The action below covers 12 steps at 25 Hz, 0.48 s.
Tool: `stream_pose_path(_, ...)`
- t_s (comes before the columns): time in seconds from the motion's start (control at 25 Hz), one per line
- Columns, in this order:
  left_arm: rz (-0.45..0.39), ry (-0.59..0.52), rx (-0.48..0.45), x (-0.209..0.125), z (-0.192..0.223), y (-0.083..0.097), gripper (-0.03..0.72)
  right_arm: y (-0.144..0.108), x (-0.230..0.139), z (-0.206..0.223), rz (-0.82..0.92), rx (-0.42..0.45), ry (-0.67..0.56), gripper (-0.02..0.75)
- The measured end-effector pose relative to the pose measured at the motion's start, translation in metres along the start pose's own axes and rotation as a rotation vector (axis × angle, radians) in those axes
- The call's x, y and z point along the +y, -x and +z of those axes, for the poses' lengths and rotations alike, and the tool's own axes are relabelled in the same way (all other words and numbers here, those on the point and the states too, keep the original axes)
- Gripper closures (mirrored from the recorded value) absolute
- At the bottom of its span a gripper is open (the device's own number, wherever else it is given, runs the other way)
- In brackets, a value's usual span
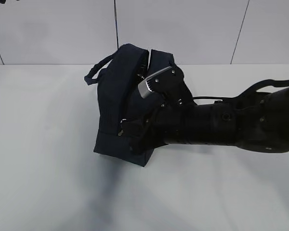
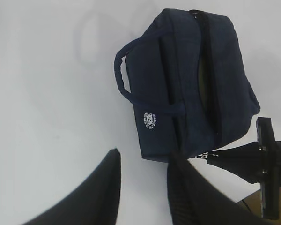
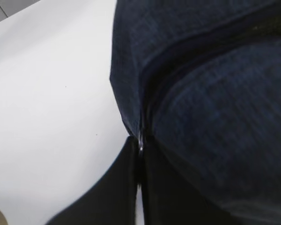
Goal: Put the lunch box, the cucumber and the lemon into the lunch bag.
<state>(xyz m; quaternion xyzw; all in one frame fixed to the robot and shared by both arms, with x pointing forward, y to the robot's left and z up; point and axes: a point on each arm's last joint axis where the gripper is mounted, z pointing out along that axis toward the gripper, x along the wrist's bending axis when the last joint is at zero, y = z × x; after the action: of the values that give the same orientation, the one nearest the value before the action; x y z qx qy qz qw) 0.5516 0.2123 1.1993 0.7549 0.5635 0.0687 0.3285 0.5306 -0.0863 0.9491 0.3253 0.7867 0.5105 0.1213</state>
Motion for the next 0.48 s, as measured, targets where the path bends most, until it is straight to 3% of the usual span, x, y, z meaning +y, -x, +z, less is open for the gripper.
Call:
stream_pose_path(0.2, -0.009, -0.026, 0.0, -0.004, 0.006, -0.002, 0.447, 0.0, 0.013, -0.005, -0.027, -0.02, 0.021, 0.738)
stream_pose_path(0.48, -0.054, -0.156, 0.001, -0.028, 0.036, -0.013, 0.447, 0.004, 0.034, -0.004, -0.057, -0.054, 0.053, 0.738)
